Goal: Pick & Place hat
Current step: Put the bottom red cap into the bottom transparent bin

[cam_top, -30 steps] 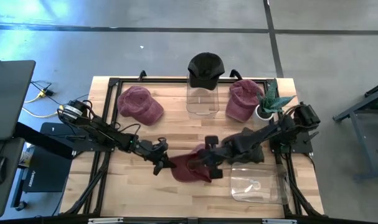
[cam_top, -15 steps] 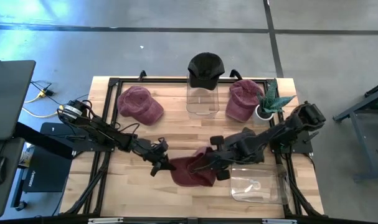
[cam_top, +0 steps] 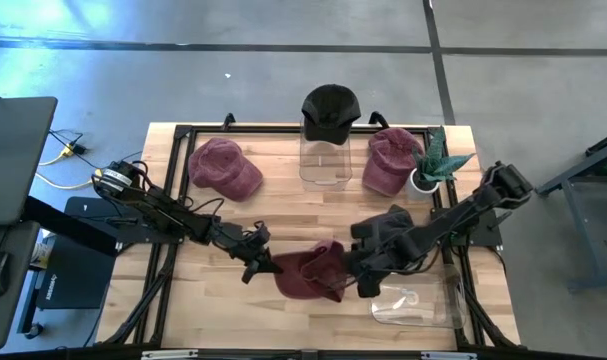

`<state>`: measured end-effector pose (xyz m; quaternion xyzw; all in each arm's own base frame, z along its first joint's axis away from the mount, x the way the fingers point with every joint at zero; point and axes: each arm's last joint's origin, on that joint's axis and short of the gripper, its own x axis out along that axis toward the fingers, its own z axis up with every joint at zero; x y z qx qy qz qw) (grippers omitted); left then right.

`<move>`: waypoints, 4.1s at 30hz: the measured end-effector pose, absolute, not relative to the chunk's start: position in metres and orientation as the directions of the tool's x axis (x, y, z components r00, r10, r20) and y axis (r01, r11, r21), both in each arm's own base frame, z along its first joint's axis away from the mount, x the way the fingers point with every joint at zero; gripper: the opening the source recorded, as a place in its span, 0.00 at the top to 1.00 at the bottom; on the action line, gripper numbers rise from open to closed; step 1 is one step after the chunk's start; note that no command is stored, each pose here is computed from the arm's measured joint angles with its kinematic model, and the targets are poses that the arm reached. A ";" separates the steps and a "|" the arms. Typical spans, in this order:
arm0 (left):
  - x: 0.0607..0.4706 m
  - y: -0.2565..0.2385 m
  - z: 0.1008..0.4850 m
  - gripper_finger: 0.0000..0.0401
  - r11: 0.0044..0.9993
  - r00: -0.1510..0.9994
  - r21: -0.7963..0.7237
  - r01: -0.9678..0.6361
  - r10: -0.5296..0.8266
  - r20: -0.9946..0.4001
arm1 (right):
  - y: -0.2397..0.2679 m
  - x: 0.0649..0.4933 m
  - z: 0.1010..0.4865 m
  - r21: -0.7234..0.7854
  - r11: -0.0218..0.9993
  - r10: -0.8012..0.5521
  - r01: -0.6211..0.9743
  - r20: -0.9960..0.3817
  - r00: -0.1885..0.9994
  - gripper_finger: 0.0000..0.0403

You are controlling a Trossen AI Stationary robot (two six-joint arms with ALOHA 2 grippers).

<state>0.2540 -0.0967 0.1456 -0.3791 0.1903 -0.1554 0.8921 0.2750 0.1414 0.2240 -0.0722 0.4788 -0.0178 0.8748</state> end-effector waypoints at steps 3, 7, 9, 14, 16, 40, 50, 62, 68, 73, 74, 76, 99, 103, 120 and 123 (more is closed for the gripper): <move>0.254 -0.097 0.146 1.00 0.674 0.881 -0.724 0.144 -0.420 -0.216 | 0.135 0.267 0.221 -0.166 0.980 -0.201 0.114 -0.845 0.496 0.64; 0.255 -0.096 0.147 1.00 0.689 0.888 -0.710 0.148 -0.408 -0.211 | 0.125 0.258 0.204 -0.151 0.954 -0.267 0.258 -0.821 0.505 0.48; 0.255 -0.096 0.147 1.00 0.695 0.889 -0.704 0.150 -0.407 -0.212 | 0.122 0.255 0.194 -0.089 0.956 -0.239 0.281 -0.792 0.562 0.43; 0.255 -0.096 0.148 1.00 0.701 0.893 -0.695 0.159 -0.403 -0.202 | 0.113 0.263 0.181 0.229 0.956 0.000 0.182 -0.624 0.782 0.41; 0.255 -0.096 0.149 1.00 0.703 0.896 -0.690 0.175 -0.405 -0.184 | 0.105 0.265 0.175 0.321 0.937 0.073 0.134 -0.556 0.828 0.42; 0.256 -0.097 0.152 1.00 0.700 0.900 -0.688 0.192 -0.406 -0.161 | 0.101 0.228 0.202 0.386 0.898 0.005 0.212 -0.490 0.872 0.50; 0.256 -0.096 0.152 1.00 0.704 0.903 -0.684 0.189 -0.399 -0.161 | 0.104 0.249 0.184 0.349 0.923 0.017 0.164 -0.462 0.887 0.51; 0.256 -0.096 0.152 1.00 0.709 0.910 -0.682 0.179 -0.383 -0.160 | 0.100 0.255 0.182 0.276 0.939 -0.062 0.205 -0.449 0.891 0.95; 0.256 -0.095 0.152 0.94 0.726 0.927 -0.672 0.148 -0.339 -0.163 | 0.101 0.257 0.205 0.338 0.889 -0.101 0.307 -0.510 0.854 0.91; 0.257 -0.095 0.144 0.79 0.731 0.920 -0.673 0.111 -0.332 -0.209 | 0.102 0.260 0.232 0.287 0.878 -0.132 0.383 -0.625 0.770 0.96; 0.257 -0.095 0.141 0.76 0.733 0.918 -0.673 0.099 -0.328 -0.222 | 0.102 0.261 0.239 0.292 0.870 -0.135 0.397 -0.635 0.761 0.95; 0.258 -0.095 0.140 0.71 0.721 0.918 -0.687 0.092 -0.329 -0.222 | 0.104 0.263 0.255 0.298 0.864 -0.129 0.405 -0.646 0.752 0.94; 0.255 -0.119 0.143 0.62 0.881 0.909 -0.420 0.217 -0.339 -0.243 | 0.118 0.198 0.408 0.475 0.520 0.052 0.709 -0.847 0.529 0.96; 0.265 -0.126 0.155 0.62 0.894 0.896 -0.327 0.307 -0.388 -0.218 | 0.125 0.171 0.420 0.421 0.391 0.126 0.818 -0.905 0.406 0.96; 0.277 -0.131 0.160 0.62 0.922 0.873 -0.231 0.311 -0.373 -0.314 | 0.164 0.140 0.403 0.214 0.253 0.282 0.944 -0.949 0.139 0.96; 0.277 -0.131 0.160 0.62 0.922 0.873 -0.231 0.312 -0.374 -0.313 | 0.164 0.142 0.398 0.201 0.249 0.267 0.948 -0.954 0.132 0.96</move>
